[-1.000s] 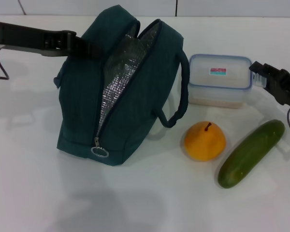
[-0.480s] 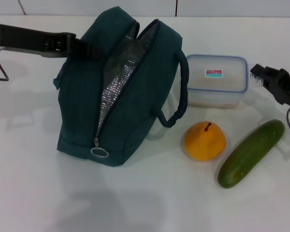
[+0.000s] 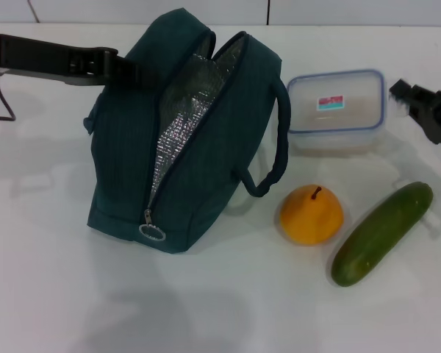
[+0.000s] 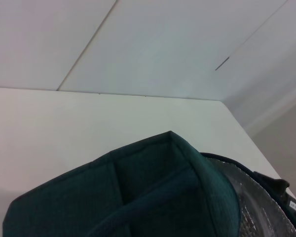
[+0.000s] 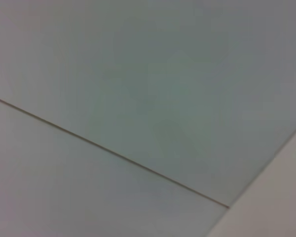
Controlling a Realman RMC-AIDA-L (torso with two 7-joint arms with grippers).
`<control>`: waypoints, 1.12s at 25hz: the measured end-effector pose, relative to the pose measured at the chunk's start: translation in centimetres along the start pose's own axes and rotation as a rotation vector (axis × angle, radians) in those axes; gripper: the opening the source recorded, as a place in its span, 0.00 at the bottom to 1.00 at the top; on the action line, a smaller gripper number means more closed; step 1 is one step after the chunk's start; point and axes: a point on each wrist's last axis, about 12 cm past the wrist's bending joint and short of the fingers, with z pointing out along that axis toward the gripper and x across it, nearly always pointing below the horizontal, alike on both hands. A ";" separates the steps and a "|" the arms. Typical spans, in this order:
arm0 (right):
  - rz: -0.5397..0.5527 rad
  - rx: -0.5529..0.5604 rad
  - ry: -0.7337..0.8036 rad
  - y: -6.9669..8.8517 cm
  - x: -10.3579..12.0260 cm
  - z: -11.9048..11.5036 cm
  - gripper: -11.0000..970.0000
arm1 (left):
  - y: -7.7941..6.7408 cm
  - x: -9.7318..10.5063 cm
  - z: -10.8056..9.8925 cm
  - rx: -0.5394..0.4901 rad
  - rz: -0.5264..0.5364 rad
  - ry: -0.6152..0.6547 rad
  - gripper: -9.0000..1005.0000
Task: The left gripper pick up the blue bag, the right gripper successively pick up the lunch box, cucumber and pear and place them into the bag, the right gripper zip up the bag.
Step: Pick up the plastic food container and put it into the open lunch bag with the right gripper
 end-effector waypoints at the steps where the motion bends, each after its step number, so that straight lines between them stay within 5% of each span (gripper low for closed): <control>1: 0.000 -0.012 -0.010 0.1 -0.1 -0.1 0.11 | 0.0 0.0 0.0 0.000 0.000 0.000 0.05; 19: 0.087 -0.186 -0.167 1.6 -1.5 -1.8 0.11 | -0.1 -0.2 0.0 0.003 0.003 -0.008 0.05; 28: 0.192 -0.365 -0.230 3.5 -2.6 -2.0 0.11 | -0.1 -0.1 0.2 0.010 0.001 -0.012 0.05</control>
